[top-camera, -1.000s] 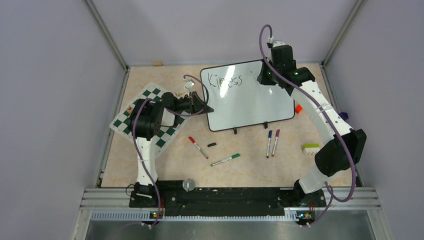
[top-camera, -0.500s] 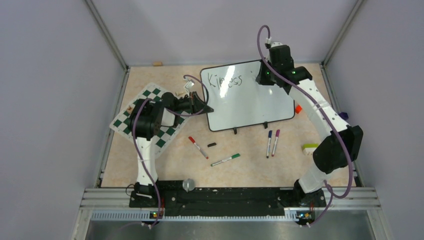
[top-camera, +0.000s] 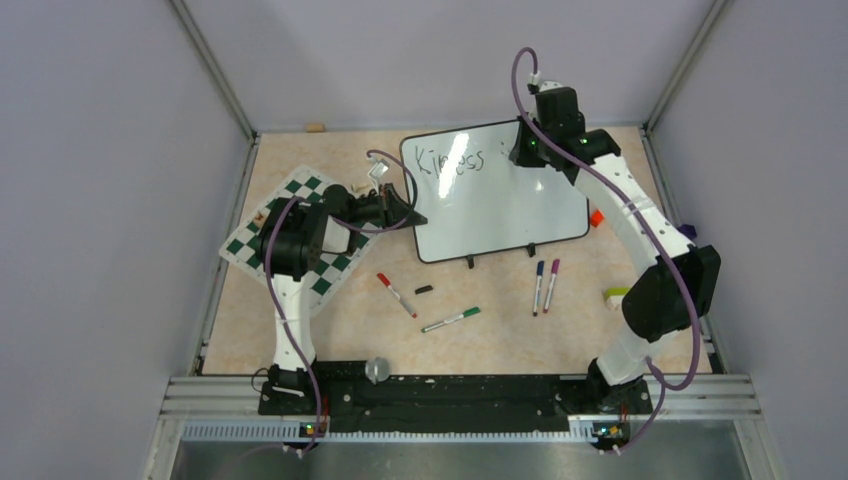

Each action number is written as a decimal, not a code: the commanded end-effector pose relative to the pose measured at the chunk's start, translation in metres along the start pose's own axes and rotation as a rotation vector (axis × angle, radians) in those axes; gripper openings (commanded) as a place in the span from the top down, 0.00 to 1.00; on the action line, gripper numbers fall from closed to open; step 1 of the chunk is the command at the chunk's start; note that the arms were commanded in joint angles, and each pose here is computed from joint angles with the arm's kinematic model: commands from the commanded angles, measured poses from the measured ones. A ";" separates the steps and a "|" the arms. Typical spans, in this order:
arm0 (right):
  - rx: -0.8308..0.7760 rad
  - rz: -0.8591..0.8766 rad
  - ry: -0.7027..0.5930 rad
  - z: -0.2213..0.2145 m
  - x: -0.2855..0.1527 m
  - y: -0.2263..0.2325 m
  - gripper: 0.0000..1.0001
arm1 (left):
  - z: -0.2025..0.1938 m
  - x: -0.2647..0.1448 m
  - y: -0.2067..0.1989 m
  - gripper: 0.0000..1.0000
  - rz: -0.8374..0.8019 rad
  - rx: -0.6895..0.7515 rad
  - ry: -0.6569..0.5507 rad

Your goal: Write a sentence on the whiteboard

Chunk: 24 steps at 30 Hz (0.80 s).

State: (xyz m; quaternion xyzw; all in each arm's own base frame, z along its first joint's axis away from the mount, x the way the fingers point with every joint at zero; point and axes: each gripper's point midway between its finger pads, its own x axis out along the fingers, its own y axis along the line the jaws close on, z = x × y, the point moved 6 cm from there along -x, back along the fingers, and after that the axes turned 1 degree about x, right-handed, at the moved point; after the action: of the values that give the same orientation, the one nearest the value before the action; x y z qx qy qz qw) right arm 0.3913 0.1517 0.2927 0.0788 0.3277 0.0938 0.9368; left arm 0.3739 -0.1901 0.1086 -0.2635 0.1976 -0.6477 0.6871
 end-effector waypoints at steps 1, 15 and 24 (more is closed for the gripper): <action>0.008 0.003 -0.042 0.009 -0.010 -0.002 1.00 | 0.010 0.002 -0.012 1.00 -0.062 0.248 0.006; 0.025 0.003 -0.005 -0.013 -0.018 -0.007 1.00 | 0.011 0.002 -0.012 1.00 -0.059 0.249 0.002; 0.056 0.033 -0.068 0.011 -0.032 -0.007 1.00 | 0.011 0.002 -0.012 1.00 -0.058 0.247 0.001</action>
State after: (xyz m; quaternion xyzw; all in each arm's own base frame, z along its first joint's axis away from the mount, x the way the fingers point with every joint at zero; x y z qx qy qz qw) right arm 0.3726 0.1463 0.2735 0.0805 0.3564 0.0922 0.9263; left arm 0.3740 -0.1901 0.1086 -0.2639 0.1974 -0.6471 0.6874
